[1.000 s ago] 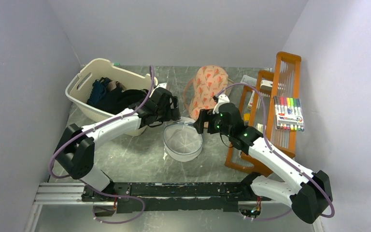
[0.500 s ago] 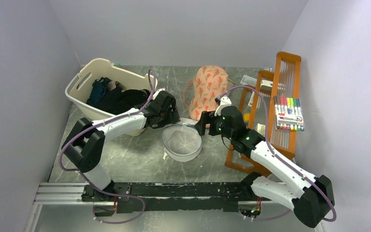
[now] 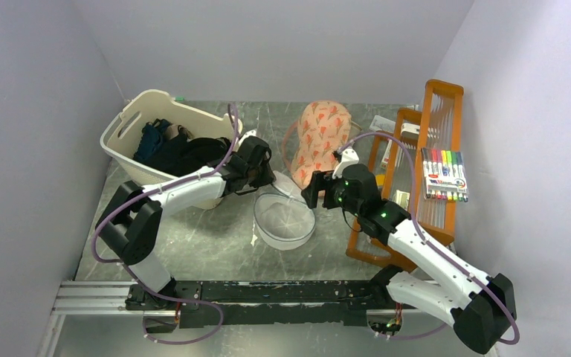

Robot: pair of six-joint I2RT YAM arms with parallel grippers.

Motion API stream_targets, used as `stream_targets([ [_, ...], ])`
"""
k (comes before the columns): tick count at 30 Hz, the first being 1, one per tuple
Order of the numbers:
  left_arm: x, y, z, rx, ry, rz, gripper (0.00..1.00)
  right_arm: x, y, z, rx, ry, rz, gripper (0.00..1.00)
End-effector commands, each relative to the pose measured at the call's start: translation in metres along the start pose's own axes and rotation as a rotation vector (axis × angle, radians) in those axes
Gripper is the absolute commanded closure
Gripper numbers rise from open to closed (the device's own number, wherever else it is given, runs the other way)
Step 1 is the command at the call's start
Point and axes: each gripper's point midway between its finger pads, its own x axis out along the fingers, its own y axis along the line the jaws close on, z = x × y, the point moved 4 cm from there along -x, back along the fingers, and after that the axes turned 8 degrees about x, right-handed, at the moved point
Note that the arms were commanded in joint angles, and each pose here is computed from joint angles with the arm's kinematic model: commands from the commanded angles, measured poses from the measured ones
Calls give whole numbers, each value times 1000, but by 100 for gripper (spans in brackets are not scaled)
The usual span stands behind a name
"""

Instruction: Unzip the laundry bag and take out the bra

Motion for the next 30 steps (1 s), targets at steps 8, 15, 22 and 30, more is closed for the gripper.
stream_targets([
  [8, -35, -37, 24, 161, -128, -361, 93, -4, -2, 21, -62, -64, -42, 17],
  [15, -68, -35, 32, 203, -212, -646, 93, 1, 9, 35, -77, -58, 48, 12],
  [22, -99, -23, 39, 248, -323, -789, 93, 6, 6, 47, -35, 2, 178, 11],
  [30, -131, -32, 36, 296, -399, -1019, 93, 3, 13, 54, -6, 34, 404, 15],
])
